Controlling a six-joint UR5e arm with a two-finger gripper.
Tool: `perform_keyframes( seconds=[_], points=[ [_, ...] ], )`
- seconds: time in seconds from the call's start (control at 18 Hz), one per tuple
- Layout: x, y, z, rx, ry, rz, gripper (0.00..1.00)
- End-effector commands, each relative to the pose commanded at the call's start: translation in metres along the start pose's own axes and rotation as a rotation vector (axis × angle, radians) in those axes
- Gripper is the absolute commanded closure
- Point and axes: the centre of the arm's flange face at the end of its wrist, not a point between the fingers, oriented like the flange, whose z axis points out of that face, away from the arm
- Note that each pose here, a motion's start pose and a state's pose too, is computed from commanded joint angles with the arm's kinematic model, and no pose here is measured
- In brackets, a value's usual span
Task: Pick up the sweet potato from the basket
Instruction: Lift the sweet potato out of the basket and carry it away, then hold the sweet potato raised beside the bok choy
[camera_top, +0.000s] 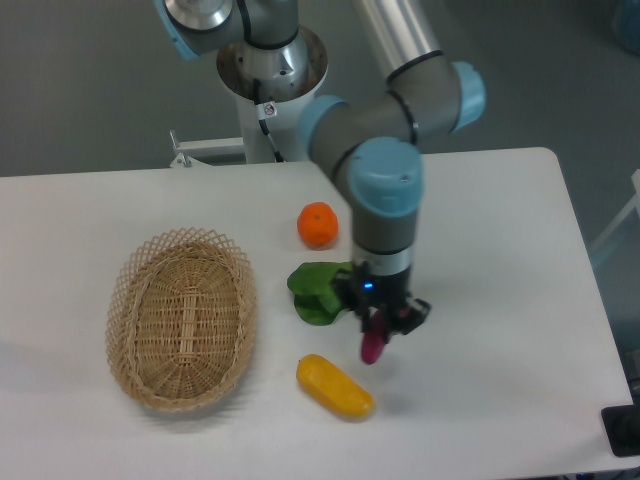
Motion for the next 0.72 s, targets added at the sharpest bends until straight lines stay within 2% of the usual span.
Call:
perform_keyframes(
  seconds=[0.39, 0.72],
  points=[
    [-0.054, 0.014, -0.012, -0.050, 0.077, 0.070, 0.83],
    [-0.093, 0.055, -0.013, -0.053, 0.064, 0.180, 0.83]
  ],
)
